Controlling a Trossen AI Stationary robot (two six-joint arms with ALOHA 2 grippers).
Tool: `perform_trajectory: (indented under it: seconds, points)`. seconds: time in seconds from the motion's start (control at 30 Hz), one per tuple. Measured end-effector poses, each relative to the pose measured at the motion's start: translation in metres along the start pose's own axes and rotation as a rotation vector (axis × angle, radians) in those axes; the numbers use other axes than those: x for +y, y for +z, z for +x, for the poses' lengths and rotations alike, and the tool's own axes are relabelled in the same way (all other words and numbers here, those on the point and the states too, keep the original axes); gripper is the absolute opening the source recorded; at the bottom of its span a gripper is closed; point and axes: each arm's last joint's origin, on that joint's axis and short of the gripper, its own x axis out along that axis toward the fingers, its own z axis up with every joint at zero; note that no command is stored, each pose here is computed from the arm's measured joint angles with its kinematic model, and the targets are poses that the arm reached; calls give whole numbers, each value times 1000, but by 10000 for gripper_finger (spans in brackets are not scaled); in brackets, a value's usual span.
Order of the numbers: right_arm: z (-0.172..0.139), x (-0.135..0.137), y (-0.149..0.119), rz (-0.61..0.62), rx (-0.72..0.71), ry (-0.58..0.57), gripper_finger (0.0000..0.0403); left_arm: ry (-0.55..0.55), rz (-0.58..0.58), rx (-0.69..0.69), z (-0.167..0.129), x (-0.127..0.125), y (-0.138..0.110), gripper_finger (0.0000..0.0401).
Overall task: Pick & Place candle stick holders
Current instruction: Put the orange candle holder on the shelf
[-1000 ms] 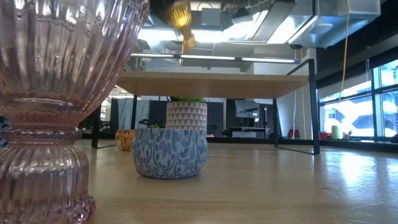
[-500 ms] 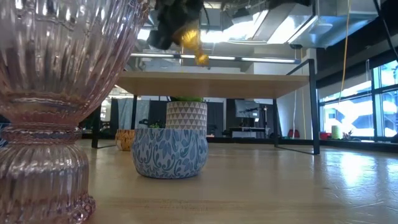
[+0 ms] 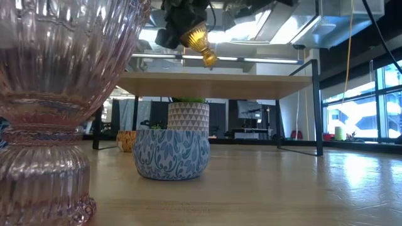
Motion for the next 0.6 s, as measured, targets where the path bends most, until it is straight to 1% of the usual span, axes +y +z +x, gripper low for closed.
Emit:
perform_trajectory:
  seconds: [0.1,0.17,0.3,0.4,0.5,0.57,0.6]
  points:
    - [0,0,0,22,-1,0,105,34,64,-23,-6,-5,-5,21]
    - [-1,-1,0,23,-3,1,105,78,153,-52,-14,-13,-12,21]
    - [-1,-1,0,1,-4,2,105,133,312,-139,-41,-39,-39,21]
    - [-1,0,0,-4,5,16,105,174,459,-266,-62,-60,-60,21]
    - [-2,1,-1,-6,25,50,105,146,577,-389,-79,-80,-83,21]
    - [-2,3,-1,-9,34,73,105,116,657,-434,-86,-91,-101,21]
    - [-2,3,-2,-12,35,75,105,105,678,-447,-88,-93,-110,21]
